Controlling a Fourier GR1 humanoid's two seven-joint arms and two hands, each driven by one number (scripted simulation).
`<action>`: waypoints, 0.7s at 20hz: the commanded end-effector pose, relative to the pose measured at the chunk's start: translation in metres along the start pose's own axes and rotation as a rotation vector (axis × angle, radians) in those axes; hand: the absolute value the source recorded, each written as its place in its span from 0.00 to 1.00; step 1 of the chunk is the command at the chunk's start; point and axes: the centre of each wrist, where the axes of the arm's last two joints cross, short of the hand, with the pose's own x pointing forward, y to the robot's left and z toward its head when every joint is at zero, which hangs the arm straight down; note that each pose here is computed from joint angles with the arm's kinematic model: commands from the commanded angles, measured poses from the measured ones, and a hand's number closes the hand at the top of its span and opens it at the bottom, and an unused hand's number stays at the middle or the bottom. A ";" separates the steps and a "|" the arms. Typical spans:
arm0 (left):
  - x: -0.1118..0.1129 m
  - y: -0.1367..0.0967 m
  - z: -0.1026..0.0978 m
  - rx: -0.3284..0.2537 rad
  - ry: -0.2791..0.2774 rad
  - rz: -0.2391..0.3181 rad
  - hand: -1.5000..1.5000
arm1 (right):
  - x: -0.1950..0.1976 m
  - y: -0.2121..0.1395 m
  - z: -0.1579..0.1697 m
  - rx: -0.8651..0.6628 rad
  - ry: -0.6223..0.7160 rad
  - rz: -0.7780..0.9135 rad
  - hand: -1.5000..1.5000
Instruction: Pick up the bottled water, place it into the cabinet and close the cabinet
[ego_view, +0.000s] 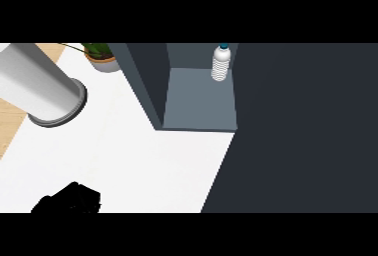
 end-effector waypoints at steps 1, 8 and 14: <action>0.013 0.009 0.030 0.031 0.000 0.002 1.00 | 0.023 0.023 -0.005 0.055 -0.091 -0.108 1.00; 0.045 0.030 0.044 0.038 -0.016 -0.021 1.00 | 0.037 0.029 -0.075 0.007 -0.115 -0.091 1.00; 0.072 0.041 0.057 0.048 -0.030 -0.010 1.00 | 0.034 0.024 -0.126 -0.061 -0.066 -0.134 1.00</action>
